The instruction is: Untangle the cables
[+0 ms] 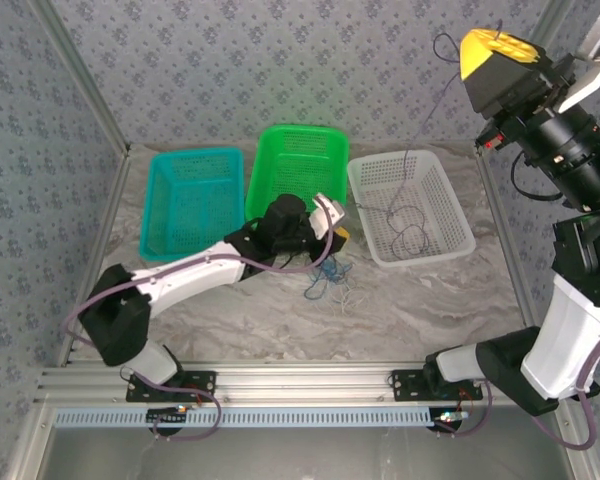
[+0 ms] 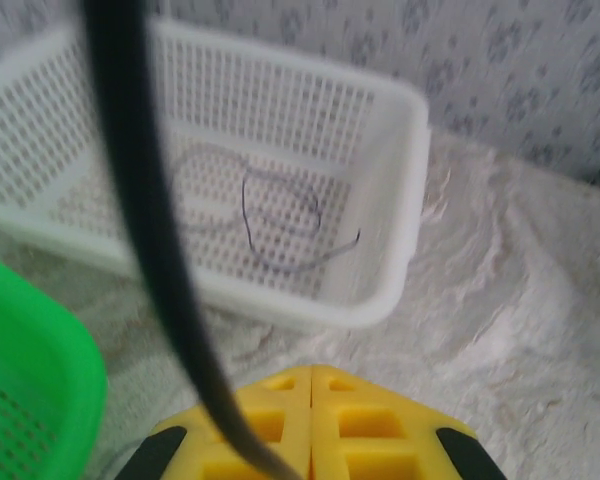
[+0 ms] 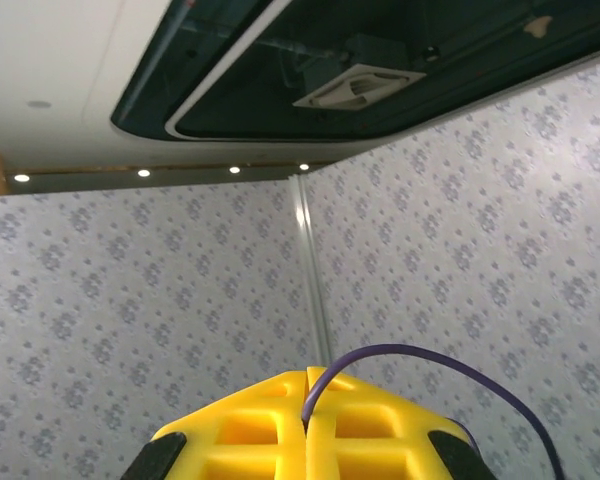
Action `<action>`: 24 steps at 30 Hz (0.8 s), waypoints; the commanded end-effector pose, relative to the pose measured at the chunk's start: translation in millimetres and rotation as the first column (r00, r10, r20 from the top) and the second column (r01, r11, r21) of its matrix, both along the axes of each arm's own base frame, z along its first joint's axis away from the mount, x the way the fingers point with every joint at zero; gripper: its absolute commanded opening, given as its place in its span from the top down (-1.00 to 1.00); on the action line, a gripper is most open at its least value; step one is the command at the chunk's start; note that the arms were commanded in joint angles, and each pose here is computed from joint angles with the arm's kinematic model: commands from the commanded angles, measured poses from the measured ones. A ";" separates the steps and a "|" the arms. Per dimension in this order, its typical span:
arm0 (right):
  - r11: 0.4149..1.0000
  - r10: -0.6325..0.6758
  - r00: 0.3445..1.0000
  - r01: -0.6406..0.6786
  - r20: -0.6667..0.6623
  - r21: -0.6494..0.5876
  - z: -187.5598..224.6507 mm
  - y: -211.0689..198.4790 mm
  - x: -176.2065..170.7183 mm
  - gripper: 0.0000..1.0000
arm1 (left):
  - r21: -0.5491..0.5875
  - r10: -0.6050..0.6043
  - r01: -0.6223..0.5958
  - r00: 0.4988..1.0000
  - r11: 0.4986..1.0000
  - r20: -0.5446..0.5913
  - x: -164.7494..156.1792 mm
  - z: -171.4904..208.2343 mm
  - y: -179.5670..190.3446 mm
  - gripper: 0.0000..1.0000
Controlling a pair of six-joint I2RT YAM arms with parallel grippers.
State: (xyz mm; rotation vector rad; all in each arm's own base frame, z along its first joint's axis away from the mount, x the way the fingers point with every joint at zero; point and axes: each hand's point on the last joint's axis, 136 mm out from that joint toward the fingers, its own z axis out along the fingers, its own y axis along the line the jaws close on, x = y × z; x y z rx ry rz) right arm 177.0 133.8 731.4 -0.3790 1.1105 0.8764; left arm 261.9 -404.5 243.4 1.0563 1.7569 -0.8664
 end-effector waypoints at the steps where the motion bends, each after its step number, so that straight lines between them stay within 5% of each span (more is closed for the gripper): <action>1: 0.998 -0.047 0.994 0.042 -0.097 -0.054 -26.6 -1.5 23.3 1.00 | -0.107 -0.002 0.013 0.995 0.994 0.104 -6.7 63.9 6.0 1.00; 7: 0.993 -0.096 0.953 0.071 -0.288 -0.096 -78.2 -13.2 69.1 1.00 | -0.117 0.011 0.008 0.986 0.993 0.164 -13.3 101.9 19.9 1.00; 15: 0.995 -0.084 0.933 0.057 -0.350 -0.088 -96.4 -28.4 88.7 1.00 | -0.226 0.049 0.003 0.973 0.974 0.226 -19.7 164.4 31.9 1.00; 24: 0.973 -0.227 0.879 0.185 -0.420 -0.138 -128.6 -69.0 129.9 1.00 | -0.123 0.018 0.008 0.978 0.992 0.206 7.4 135.9 -0.2 0.98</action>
